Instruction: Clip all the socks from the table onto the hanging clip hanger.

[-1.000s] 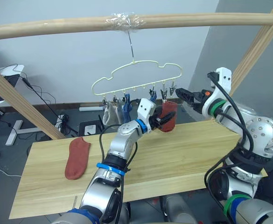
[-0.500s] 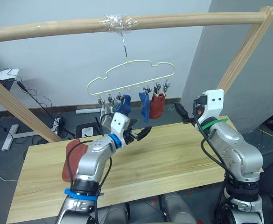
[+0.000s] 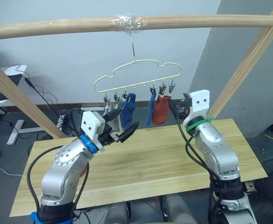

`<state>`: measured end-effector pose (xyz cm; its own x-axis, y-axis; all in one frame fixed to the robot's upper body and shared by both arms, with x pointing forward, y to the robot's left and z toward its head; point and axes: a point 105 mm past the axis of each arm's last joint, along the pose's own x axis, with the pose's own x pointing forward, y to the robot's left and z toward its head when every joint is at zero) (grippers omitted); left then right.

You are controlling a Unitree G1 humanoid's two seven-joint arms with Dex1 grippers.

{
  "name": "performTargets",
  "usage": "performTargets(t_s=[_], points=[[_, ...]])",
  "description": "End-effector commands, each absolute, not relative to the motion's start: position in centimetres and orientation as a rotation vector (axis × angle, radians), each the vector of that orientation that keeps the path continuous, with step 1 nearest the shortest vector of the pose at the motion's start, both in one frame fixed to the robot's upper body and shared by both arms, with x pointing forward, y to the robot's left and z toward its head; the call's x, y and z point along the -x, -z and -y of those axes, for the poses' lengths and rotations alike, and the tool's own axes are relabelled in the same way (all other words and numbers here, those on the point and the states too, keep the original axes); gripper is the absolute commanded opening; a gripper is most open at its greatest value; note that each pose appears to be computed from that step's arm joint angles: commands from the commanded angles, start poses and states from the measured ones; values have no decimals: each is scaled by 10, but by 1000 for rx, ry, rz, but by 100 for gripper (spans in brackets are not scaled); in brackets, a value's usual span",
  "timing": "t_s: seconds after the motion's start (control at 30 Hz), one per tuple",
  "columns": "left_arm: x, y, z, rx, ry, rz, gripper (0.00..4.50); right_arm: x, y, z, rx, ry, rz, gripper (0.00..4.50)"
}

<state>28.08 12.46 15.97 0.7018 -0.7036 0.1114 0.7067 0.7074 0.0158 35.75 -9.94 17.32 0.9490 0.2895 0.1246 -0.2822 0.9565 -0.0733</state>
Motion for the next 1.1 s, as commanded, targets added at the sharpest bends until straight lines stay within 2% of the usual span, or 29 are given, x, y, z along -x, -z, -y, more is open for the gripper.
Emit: performTargets(t_s=[0.03, 0.3, 0.53, 1.1], points=[[-274, -173, -119, 23, 799, 172, 450, -362, -194, 94, 61, -274, 229, 254], [-265, -179, -112, 91, 840, 206, 450, -383, -194, 96, 7, -190, 221, 254], [-265, -181, -110, 62, 853, 210, 450, -396, -196, 100, -23, -148, 219, 254], [-265, -184, -108, 47, 858, 219, 450, -407, -197, 96, -58, -128, 220, 254]])
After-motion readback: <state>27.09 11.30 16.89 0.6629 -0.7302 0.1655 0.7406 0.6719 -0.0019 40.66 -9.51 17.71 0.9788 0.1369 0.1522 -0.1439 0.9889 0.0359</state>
